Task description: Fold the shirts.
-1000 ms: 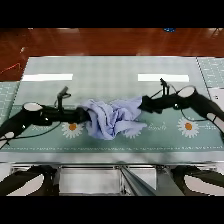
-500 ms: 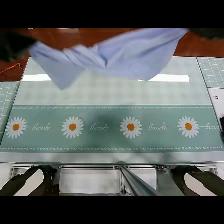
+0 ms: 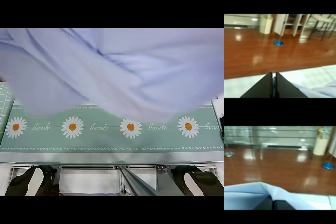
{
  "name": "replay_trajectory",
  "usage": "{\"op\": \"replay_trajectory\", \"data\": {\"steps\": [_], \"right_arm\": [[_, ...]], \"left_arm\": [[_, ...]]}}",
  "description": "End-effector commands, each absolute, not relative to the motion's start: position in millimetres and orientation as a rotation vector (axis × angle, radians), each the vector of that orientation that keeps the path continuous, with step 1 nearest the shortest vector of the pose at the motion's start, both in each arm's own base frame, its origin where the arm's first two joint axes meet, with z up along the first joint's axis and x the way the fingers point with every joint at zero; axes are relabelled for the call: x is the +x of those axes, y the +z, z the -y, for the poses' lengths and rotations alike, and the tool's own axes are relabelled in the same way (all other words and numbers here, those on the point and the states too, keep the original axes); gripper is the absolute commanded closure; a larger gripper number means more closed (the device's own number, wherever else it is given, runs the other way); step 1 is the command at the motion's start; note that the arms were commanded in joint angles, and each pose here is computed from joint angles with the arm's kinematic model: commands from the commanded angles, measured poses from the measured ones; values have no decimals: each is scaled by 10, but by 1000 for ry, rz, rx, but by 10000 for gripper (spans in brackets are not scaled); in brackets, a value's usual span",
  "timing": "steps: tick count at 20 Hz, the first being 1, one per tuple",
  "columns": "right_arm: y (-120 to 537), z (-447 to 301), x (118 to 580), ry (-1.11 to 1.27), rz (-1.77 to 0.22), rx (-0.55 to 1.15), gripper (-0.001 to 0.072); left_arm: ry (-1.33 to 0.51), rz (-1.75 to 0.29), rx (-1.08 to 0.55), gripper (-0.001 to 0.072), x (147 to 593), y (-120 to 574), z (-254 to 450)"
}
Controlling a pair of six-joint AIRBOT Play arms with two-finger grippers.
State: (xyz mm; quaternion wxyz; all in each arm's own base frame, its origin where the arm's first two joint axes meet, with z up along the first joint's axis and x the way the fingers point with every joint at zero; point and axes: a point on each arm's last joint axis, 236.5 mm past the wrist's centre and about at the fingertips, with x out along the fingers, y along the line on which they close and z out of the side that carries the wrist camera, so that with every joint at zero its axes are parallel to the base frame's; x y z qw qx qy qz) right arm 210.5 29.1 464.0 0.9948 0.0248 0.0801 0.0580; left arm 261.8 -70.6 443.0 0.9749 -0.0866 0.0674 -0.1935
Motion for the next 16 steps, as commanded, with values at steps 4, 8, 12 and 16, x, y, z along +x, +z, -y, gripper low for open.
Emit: {"op": "replay_trajectory", "data": {"steps": [4, 8, 12, 16], "right_arm": [[3644, -69, 1710, 4, -533, 73, 688], [2516, -403, 1956, 142, -874, 133, 688], [1506, -397, 2449, 117, -1016, 199, 688], [916, -387, 3294, 95, -1060, 260, 687]], "left_arm": [[-345, -431, -130, 686, 2315, 3346, 779], [-392, -781, -237, 685, 2295, 1944, 898], [-325, -1023, -382, 685, 2326, 624, 855], [-185, -1057, -488, 685, 2671, -103, 667]]}}
